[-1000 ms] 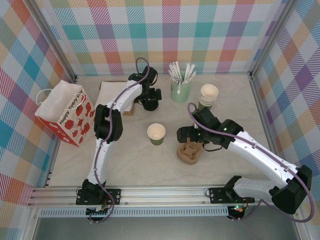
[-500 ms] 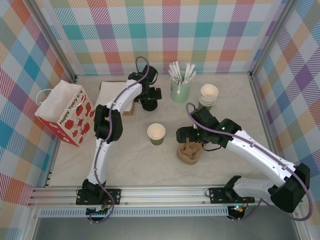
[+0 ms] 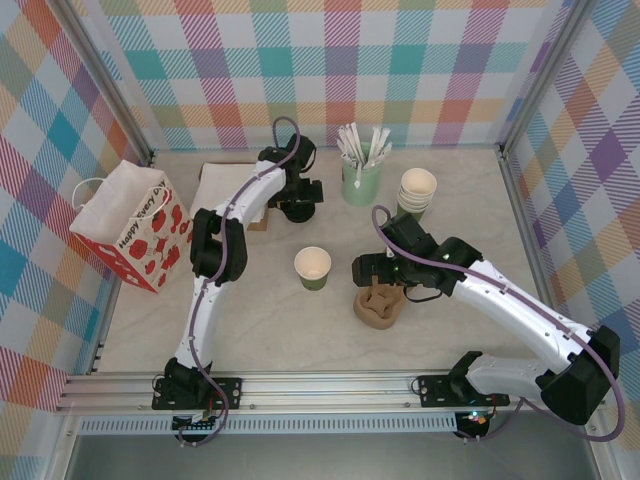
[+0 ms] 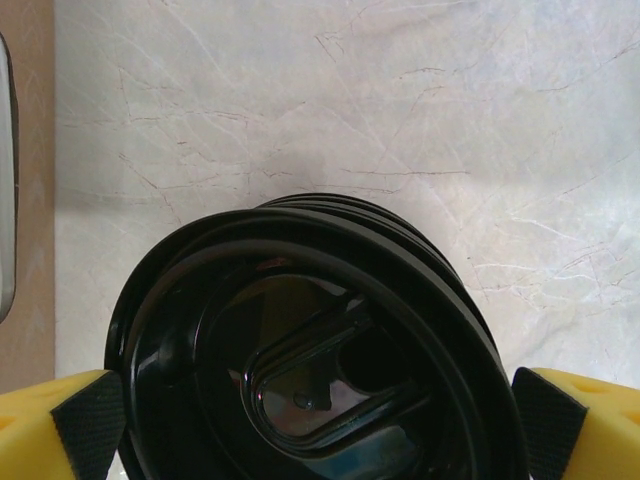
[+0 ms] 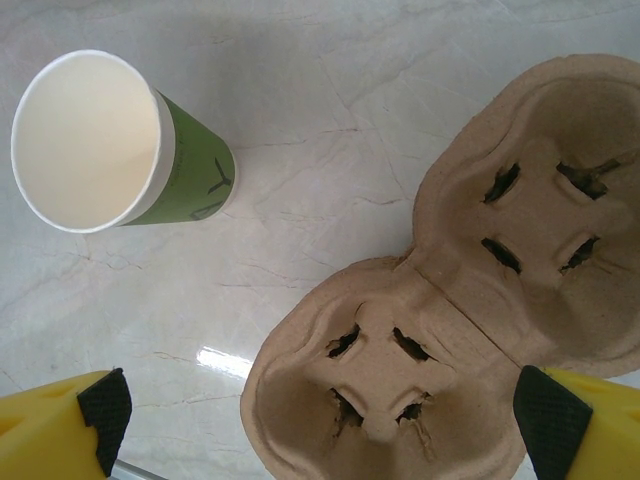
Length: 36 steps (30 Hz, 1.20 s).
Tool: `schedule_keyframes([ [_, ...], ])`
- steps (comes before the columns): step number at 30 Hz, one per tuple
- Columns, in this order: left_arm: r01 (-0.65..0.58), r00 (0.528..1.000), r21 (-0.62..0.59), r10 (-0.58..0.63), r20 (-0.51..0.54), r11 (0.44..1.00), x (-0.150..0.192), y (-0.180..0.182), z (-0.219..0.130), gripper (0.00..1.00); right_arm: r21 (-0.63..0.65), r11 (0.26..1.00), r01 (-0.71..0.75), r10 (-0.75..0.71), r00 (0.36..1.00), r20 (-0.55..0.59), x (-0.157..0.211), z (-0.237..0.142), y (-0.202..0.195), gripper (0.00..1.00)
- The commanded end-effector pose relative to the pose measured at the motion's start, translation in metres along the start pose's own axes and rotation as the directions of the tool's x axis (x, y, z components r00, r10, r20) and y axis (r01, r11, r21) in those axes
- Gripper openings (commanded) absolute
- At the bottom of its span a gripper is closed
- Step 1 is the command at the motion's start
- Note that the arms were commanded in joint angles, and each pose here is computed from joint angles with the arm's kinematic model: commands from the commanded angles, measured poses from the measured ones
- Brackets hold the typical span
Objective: Pack the takeout coffee
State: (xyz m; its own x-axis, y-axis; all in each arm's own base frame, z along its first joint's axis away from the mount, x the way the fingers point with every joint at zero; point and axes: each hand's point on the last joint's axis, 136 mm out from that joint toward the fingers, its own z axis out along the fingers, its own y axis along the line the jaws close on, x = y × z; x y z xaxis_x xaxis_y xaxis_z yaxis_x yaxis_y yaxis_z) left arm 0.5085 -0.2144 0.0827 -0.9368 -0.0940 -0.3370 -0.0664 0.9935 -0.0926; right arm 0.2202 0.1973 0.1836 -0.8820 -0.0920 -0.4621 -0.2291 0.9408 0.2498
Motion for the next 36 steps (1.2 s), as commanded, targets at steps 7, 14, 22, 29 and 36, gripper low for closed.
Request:
schedule_keyframes([
  [7,-0.02,1.0,0.072,0.019,0.014,0.997,-0.007,-0.011,-0.017,0.99,-0.011,1.0,0.006,-0.006,1.0,-0.019,0.004,0.006,0.003,1.0],
  [14,-0.064,0.995,0.065,0.059,0.074,0.996,-0.017,-0.012,-0.042,1.0,-0.01,1.0,0.005,-0.005,1.0,-0.022,0.004,0.008,0.003,1.0],
  [22,-0.144,0.982,0.0,0.143,0.123,0.99,-0.016,-0.017,-0.058,1.0,-0.009,1.0,0.003,-0.003,1.0,-0.024,0.005,0.009,0.003,1.0],
  [29,-0.184,0.978,0.044,0.178,0.104,0.982,-0.007,-0.033,-0.055,0.95,-0.006,1.0,-0.001,0.001,1.0,-0.024,0.007,0.009,0.001,1.0],
  [36,-0.196,0.979,0.08,0.19,0.076,0.977,-0.002,-0.041,-0.045,0.74,-0.003,1.0,-0.005,0.004,1.0,-0.022,0.008,0.008,0.0,1.0],
])
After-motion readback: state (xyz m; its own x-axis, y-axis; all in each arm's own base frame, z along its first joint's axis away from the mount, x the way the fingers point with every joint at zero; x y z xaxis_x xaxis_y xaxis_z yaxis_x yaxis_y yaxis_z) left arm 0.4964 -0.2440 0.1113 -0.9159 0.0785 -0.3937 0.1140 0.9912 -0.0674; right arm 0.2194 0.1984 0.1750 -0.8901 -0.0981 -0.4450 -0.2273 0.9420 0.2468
